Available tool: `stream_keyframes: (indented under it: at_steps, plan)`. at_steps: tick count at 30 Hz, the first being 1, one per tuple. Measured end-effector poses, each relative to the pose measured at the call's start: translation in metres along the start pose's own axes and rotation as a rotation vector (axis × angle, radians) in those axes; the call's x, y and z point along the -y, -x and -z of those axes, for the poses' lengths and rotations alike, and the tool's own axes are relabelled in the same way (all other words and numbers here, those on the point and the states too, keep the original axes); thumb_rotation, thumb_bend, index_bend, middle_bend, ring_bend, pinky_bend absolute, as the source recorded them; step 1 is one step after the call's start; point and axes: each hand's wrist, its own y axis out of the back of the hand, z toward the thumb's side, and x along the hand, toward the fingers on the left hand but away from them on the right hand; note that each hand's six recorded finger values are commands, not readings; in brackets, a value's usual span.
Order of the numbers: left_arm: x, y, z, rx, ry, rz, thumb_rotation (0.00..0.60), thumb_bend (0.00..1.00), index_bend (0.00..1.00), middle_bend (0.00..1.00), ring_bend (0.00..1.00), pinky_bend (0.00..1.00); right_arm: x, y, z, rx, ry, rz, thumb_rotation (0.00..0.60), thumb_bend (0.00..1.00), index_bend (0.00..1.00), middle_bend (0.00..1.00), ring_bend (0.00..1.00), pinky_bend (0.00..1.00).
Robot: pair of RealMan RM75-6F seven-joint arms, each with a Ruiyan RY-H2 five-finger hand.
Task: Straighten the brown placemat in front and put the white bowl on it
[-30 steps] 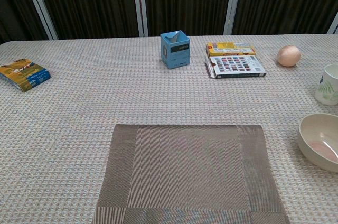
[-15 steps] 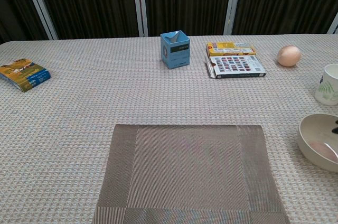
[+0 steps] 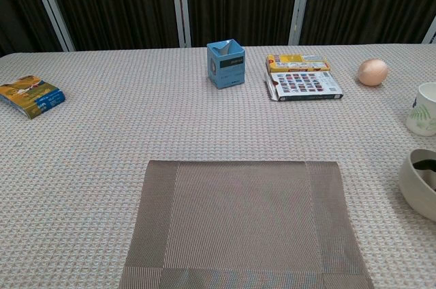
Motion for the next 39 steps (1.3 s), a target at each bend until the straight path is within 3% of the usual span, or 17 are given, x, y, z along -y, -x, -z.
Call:
stream_keyframes:
  at_steps: [3, 9, 18, 29, 39]
  plan:
    - [0.001, 0.0, 0.0, 0.0, 0.0, 0.004, 0.6, 0.0, 0.0, 0.0, 0.0, 0.0, -0.004, 0.005, 0.001, 0.013, -0.026, 0.056, 0.6, 0.23, 0.73, 0.0, 0.0, 0.0]
    - [0.001, 0.0, 0.0, 0.0, 0.004, 0.005, 0.6, 0.0, 0.0, 0.0, 0.0, 0.0, -0.017, 0.01, 0.0, 0.023, -0.03, 0.194, 0.6, 0.23, 0.74, 0.02, 0.0, 0.0]
    - [0.0, 0.001, -0.001, 0.001, 0.012, 0.003, 0.6, 0.0, 0.0, 0.0, 0.0, 0.0, -0.034, 0.012, -0.005, -0.008, -0.008, 0.313, 0.6, 0.23, 0.74, 0.03, 0.0, 0.0]
    - [0.001, -0.001, 0.002, -0.007, 0.015, 0.011, 0.6, 0.0, 0.0, 0.0, 0.0, 0.0, -0.07, 0.043, -0.008, -0.035, -0.074, 0.378, 0.6, 0.23, 0.74, 0.03, 0.0, 0.0]
    - [0.009, -0.01, 0.006, -0.033, 0.009, 0.037, 0.6, 0.0, 0.0, 0.0, 0.0, 0.0, -0.115, 0.128, -0.004, 0.009, -0.136, 0.323, 0.6, 0.23, 0.74, 0.03, 0.0, 0.0]
